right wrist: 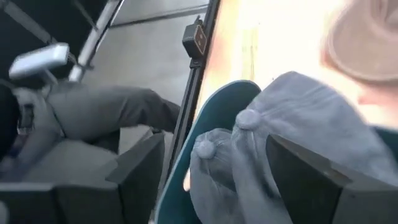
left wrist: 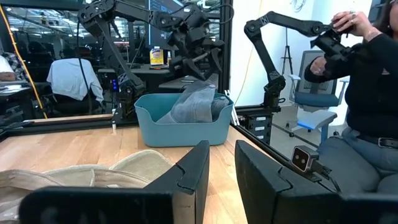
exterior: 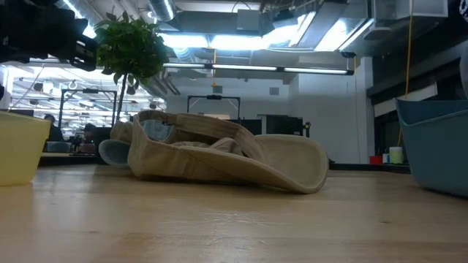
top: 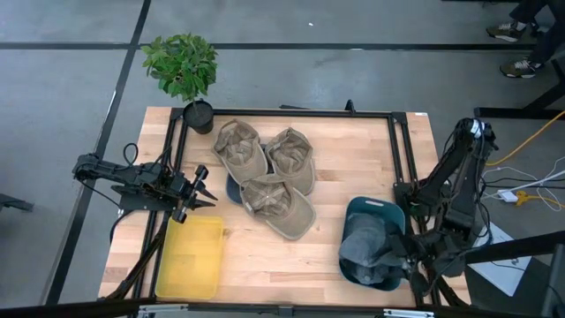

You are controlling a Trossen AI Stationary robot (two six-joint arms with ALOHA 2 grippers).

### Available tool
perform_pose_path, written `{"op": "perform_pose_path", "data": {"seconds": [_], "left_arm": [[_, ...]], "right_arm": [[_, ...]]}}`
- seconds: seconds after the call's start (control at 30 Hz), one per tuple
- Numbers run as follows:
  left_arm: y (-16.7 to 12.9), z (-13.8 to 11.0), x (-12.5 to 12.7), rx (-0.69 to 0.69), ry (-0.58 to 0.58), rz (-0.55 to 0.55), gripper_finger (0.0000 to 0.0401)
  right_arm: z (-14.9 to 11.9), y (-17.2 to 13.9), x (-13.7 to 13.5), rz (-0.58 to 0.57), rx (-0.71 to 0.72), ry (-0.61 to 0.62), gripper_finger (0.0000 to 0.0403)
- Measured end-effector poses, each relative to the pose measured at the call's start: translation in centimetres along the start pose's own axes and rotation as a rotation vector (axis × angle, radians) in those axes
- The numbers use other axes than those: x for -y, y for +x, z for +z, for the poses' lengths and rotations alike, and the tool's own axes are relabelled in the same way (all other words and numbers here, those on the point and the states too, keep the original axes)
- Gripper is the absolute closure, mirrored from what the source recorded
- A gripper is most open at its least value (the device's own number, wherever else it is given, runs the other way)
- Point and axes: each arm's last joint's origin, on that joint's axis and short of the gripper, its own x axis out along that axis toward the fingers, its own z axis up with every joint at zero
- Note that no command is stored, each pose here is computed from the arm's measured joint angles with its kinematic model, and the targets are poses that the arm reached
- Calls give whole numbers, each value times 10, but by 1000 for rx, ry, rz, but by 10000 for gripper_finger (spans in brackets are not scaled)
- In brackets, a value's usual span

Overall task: Pick & Place hat
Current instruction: Put the right blue cap into the blue bin

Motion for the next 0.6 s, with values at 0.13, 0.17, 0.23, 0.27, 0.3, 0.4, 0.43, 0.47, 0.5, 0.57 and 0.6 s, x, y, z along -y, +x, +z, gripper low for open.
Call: {"op": "perform_pose_path", "data": {"seconds": [0.13,0.17,0.23,0.27,0.3,0.4,0.43,0.47,0.5,0.57,0.6], "left_arm": [[0,0,0,0,0,0,329],[0,0,0,-1,0,0,329],[0,0,0,0,0,0,329],[0,0,0,0,0,0,329],[0,0,0,-1,0,0,329],[0,0,0,0,0,0,329],[0,0,0,0,0,0,329],[0,0,0,0,0,0,329],[0,0,0,-1,0,0,329],[0,0,0,0,0,0,329],[0,0,0,0,0,0,329]], "right_arm": [[12,-20,3,-62,-98,-143,139],[13,-24,5,-90,-127,-167,145],[14,-30,9,-132,-190,-181,164],[13,-32,11,-148,-220,-172,178],[11,-33,14,-160,-254,-152,193],[1,-30,20,-186,-349,-56,255],[-3,-28,21,-191,-374,-20,278],[-8,-25,22,-192,-395,14,302],[-11,-22,23,-191,-410,46,326],[-18,-16,23,-180,-423,109,369],[-21,-12,24,-172,-428,132,385]]}}
